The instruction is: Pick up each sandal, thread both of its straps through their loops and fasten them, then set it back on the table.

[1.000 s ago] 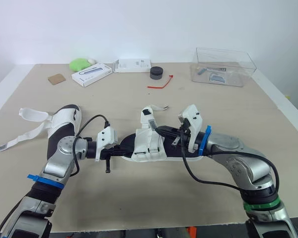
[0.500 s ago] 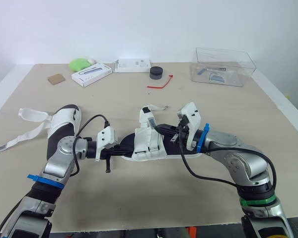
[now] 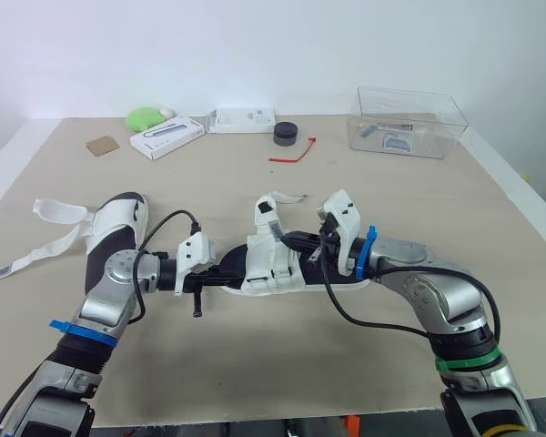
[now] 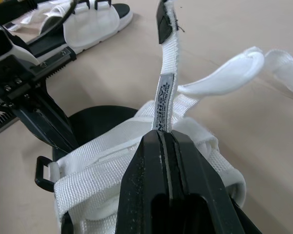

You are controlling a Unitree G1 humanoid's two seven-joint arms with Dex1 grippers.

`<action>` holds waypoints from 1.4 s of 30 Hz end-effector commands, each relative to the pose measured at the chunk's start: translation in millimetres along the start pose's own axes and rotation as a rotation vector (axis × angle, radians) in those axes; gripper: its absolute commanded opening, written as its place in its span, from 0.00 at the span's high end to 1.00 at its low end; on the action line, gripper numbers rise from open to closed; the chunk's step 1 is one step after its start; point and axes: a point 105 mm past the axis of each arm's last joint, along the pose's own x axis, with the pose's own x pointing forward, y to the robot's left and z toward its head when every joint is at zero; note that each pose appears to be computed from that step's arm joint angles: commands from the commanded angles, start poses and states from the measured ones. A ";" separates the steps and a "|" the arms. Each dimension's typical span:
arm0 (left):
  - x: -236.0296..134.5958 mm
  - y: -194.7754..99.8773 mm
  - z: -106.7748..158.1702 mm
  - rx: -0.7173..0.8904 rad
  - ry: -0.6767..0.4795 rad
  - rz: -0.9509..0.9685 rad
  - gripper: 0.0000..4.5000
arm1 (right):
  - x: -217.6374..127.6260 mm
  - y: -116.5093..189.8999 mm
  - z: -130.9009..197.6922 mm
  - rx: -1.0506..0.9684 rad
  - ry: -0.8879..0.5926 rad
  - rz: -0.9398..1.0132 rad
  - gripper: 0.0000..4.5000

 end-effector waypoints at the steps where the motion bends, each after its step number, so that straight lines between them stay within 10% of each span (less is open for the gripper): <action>1: -0.9 0.1 -3.5 0.000 0.016 0.002 1.00 | -5.3 -15.4 2.8 -0.012 0.009 -0.075 0.85; 5: -1.0 0.9 -3.6 0.000 0.016 0.006 1.00 | -12.7 -22.8 22.5 -0.130 -0.044 -0.124 0.48; 12: -1.2 3.5 -4.0 0.004 0.016 0.010 1.00 | -11.3 -6.0 80.1 -0.258 -0.192 -0.065 0.48; 18: 0.0 2.6 -2.4 0.006 0.007 0.011 1.00 | 5.2 -14.3 58.1 -0.188 -0.101 -0.027 1.00; 42: 0.9 -6.6 4.6 0.039 -0.029 -0.069 1.00 | 3.2 -57.6 31.3 -0.291 0.156 -0.042 1.00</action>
